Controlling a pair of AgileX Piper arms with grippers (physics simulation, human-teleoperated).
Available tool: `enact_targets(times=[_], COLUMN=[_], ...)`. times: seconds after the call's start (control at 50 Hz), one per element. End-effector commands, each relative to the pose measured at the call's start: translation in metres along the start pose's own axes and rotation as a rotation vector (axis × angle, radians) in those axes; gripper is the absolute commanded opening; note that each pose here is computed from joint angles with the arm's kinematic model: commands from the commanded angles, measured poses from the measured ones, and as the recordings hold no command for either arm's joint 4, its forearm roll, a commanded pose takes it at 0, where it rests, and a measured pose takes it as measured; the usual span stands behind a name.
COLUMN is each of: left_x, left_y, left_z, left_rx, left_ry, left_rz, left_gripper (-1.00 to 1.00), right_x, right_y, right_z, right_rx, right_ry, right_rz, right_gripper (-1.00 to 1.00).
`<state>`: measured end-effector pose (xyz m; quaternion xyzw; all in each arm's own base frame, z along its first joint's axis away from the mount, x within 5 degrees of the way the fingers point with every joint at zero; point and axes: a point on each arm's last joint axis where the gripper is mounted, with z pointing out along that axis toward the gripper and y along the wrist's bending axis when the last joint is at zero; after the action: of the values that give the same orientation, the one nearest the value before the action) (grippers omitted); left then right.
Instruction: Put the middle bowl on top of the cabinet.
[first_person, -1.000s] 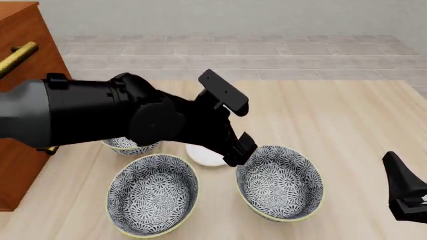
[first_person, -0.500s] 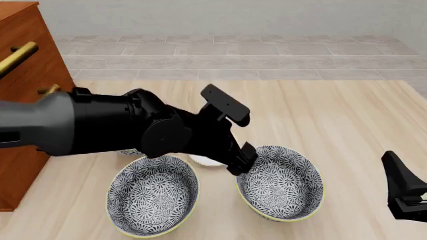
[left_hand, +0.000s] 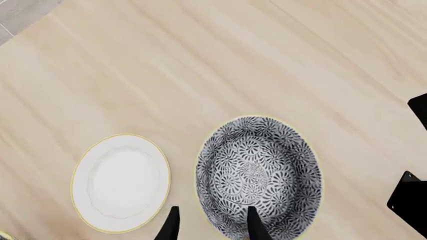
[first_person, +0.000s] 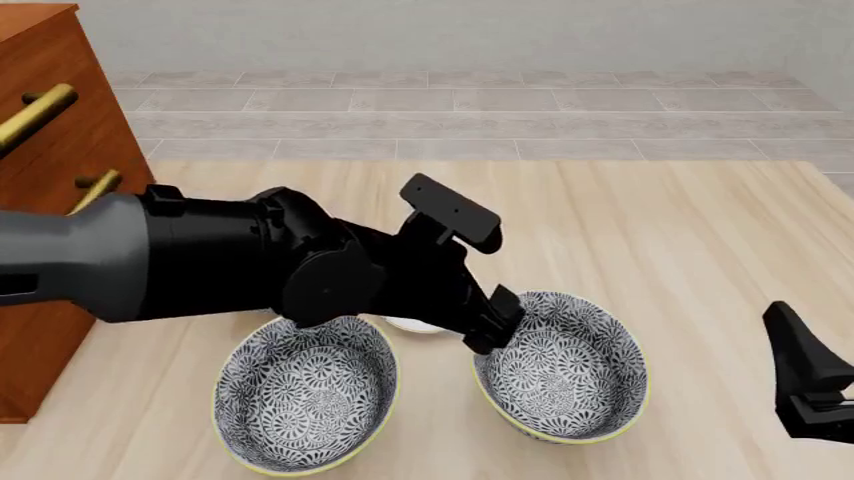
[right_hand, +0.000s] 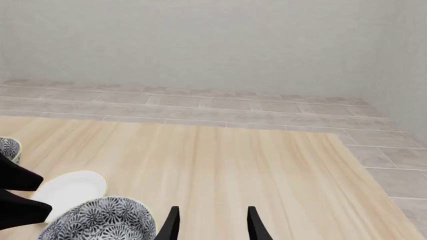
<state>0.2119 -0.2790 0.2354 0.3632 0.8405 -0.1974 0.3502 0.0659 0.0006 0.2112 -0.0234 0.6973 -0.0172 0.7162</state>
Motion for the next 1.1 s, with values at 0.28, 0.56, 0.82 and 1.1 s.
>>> enact_targets(times=[0.28,0.56,0.82,1.1], left_x=[0.007,0.014,0.018,0.029], left_y=[-0.001,0.000,0.001,-0.001], left_z=[0.005,0.017,0.021,0.028], left_rx=[0.007,0.006,0.005,0.011], left_ry=[-0.019,-0.011,-0.012,-0.013], left_rz=[-0.058,-0.075,-0.088,-0.116], left_gripper=[1.00,1.00,1.00,1.00], right_x=[0.000,0.001,0.001,0.001], right_y=[0.000,0.000,0.000,0.000], right_z=[-0.001,-0.002,-0.002,0.000], right_rx=[-0.001,-0.002,-0.002,-0.005], right_ry=[0.002,0.003,0.004,0.006], right_rz=[-0.006,-0.007,-0.007,-0.007], right_gripper=[1.00,1.00,1.00,1.00])
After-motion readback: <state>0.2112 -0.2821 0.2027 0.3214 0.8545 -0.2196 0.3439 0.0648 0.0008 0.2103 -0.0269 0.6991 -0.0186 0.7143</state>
